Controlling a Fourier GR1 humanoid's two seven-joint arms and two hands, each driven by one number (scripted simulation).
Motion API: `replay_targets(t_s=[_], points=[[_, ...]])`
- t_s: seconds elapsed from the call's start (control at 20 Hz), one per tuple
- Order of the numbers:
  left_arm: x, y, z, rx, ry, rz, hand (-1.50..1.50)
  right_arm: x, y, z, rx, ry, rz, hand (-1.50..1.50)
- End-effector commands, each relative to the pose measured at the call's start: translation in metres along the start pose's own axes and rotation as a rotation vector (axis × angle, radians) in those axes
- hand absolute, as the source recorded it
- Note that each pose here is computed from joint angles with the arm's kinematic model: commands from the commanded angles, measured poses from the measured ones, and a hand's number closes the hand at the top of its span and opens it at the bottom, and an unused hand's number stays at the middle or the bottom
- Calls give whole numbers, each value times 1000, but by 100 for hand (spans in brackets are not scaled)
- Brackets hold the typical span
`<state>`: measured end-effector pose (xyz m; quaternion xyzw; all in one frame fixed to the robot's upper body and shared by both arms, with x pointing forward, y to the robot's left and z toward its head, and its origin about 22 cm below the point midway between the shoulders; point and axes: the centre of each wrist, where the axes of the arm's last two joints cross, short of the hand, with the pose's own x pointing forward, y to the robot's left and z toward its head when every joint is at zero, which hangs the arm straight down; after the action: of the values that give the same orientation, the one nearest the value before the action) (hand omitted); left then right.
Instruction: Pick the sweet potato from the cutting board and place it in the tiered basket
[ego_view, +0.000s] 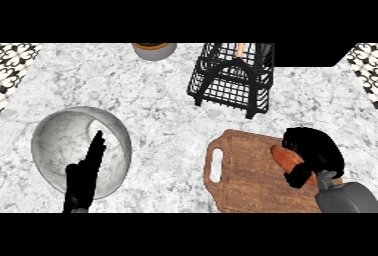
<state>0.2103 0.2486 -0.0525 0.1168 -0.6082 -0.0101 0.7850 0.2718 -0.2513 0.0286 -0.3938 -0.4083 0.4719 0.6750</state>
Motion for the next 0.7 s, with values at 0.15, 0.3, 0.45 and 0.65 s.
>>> replay_targets(t_s=[0.15,0.3,0.45,0.65], points=[[-8,-1,5,19,34,-9,0,-17,-57,29,-189,-121,-280,150],[-5,-1,1,27,31,11,0,-26,-101,43,-280,-159,-414,150],[-6,14,3,29,22,-3,0,-19,-135,75,-420,-216,-455,150],[-4,-10,-3,21,23,3,0,-9,-185,120,-541,-279,-344,150]])
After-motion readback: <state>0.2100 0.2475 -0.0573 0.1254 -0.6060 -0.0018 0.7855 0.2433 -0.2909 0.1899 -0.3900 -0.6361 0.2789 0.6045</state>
